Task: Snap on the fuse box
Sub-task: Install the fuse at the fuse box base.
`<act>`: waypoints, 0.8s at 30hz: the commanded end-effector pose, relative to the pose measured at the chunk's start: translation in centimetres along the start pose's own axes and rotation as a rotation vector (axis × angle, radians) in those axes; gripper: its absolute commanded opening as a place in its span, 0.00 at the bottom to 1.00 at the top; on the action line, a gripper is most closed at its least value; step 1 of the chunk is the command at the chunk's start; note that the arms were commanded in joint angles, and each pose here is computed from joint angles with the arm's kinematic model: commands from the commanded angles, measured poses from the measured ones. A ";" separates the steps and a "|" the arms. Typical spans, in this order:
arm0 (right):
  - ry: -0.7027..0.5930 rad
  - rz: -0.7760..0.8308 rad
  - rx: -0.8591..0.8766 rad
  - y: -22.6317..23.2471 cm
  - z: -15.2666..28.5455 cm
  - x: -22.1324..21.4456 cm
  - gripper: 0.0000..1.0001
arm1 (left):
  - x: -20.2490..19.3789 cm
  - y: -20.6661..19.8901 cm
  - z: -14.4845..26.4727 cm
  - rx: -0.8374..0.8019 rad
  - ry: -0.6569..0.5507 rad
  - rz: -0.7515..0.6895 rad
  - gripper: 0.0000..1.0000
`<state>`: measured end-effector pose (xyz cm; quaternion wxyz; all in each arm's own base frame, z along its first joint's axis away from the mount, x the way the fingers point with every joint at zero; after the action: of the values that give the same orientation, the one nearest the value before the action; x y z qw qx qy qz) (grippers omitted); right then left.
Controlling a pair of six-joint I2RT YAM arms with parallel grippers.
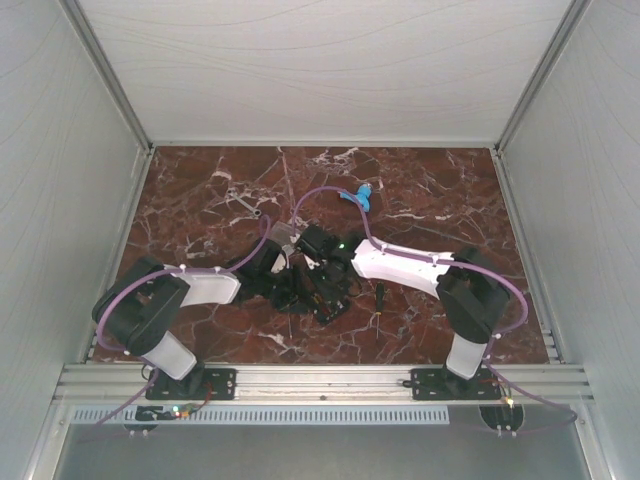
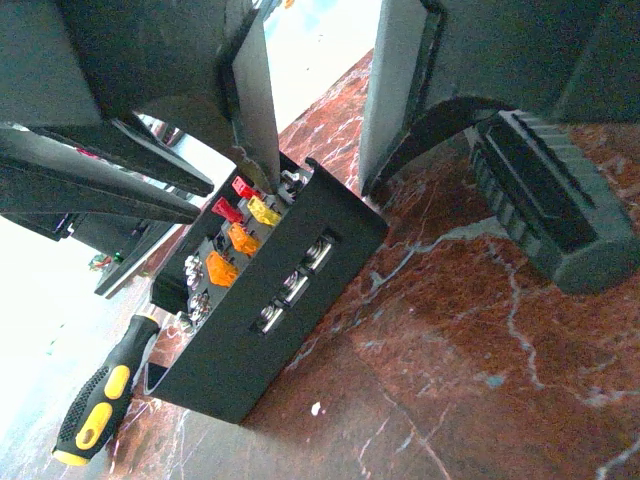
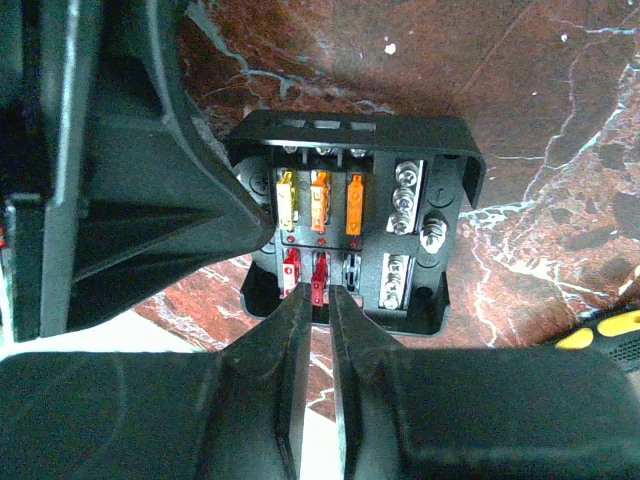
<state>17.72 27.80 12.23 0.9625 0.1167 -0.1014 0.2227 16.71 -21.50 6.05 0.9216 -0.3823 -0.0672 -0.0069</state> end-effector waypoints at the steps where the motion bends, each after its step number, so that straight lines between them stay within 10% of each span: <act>1: -0.023 0.002 -0.002 0.2 -0.6 0.7 0.11 | 0.5 -0.1 -0.4 0.020 -0.010 -0.008 0.38; 24: 0.281 -0.002 -0.220 -3.8 -6.6 -4.3 0.00 | 0.4 0.1 -0.5 0.025 -0.004 -0.005 0.37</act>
<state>18.04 28.20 10.29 0.9685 0.0975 -0.0635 0.2202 16.78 -21.57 5.99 0.9219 -0.3819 -0.0656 -0.0070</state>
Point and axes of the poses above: each gripper's point midway between its finger pads, its own z axis back along the fingers, its own y axis along the line the jaws close on, x = y × z, the point moved 7 cm from there along z, back along the fingers, and after that the axes turned 10 degrees about -z, right-handed, at the moved point
